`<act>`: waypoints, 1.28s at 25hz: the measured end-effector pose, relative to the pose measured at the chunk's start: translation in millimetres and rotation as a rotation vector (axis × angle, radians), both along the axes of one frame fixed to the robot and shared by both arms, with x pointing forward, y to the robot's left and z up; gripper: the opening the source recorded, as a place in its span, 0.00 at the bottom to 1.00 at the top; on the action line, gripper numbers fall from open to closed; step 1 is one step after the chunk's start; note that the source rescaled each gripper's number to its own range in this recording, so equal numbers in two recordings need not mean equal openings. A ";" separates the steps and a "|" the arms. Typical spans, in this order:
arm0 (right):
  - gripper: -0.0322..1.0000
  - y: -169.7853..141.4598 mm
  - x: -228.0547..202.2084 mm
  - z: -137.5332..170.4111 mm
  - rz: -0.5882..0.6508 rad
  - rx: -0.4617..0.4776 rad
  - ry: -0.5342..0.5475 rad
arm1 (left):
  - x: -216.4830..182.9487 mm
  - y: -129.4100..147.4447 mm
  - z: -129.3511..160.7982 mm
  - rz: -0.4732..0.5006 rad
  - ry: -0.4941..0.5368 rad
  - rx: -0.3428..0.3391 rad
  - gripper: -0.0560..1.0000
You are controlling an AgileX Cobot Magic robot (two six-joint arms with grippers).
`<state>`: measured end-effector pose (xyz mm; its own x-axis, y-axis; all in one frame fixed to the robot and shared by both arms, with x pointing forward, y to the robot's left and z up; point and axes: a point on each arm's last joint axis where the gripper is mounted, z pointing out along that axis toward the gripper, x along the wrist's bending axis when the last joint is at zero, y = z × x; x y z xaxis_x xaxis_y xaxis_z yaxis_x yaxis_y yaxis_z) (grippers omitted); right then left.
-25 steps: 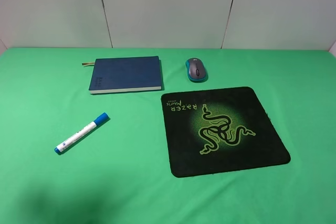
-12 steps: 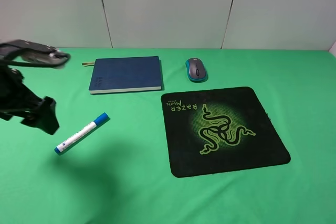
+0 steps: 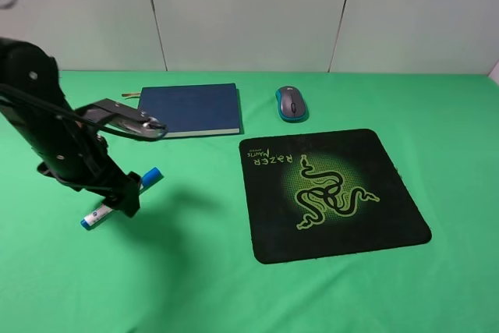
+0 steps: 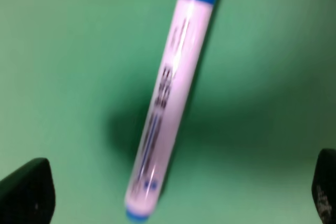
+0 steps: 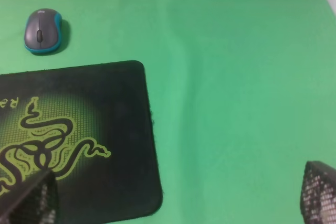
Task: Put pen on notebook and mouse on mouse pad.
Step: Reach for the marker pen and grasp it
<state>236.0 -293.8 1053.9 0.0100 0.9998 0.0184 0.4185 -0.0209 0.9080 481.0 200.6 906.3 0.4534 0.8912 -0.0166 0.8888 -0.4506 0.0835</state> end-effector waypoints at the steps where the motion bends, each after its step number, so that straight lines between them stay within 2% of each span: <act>1: 1.00 0.0 0.0 0.0 0.000 0.000 0.000 | 1.6 -1.9 -4.5 -0.004 -0.005 -0.001 0.97; 6: 1.00 0.0 0.0 0.0 0.000 0.000 0.000 | 5.4 -3.7 -25.0 -0.004 0.021 0.011 0.97; 12: 1.00 0.0 0.0 0.0 0.000 0.000 0.000 | 7.2 -4.9 -27.3 -0.005 0.006 0.006 0.93; 15: 1.00 0.0 0.0 0.0 0.000 0.000 0.000 | 7.6 -5.1 -27.3 -0.005 0.001 0.004 0.82; 20: 1.00 0.0 0.0 0.0 0.000 0.000 0.000 | 7.7 -5.1 -27.3 -0.005 0.001 0.004 0.55; 26: 1.00 0.0 0.0 0.0 0.000 0.000 0.000 | 7.7 -5.1 -27.3 -0.005 0.001 0.004 0.33; 30: 1.00 0.0 0.0 0.0 0.000 0.000 0.000 | 7.7 -5.1 -27.3 -0.006 0.001 0.004 0.07; 32: 1.00 0.0 0.0 0.0 0.000 0.000 0.000 | 7.7 -5.1 -27.3 -0.006 0.001 0.004 0.05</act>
<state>236.0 -293.8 1053.9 0.0100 0.9998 0.0184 0.4185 -0.0209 0.9080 488.7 195.5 879.0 0.4590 0.8883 -0.0134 0.8860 -0.4566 0.0810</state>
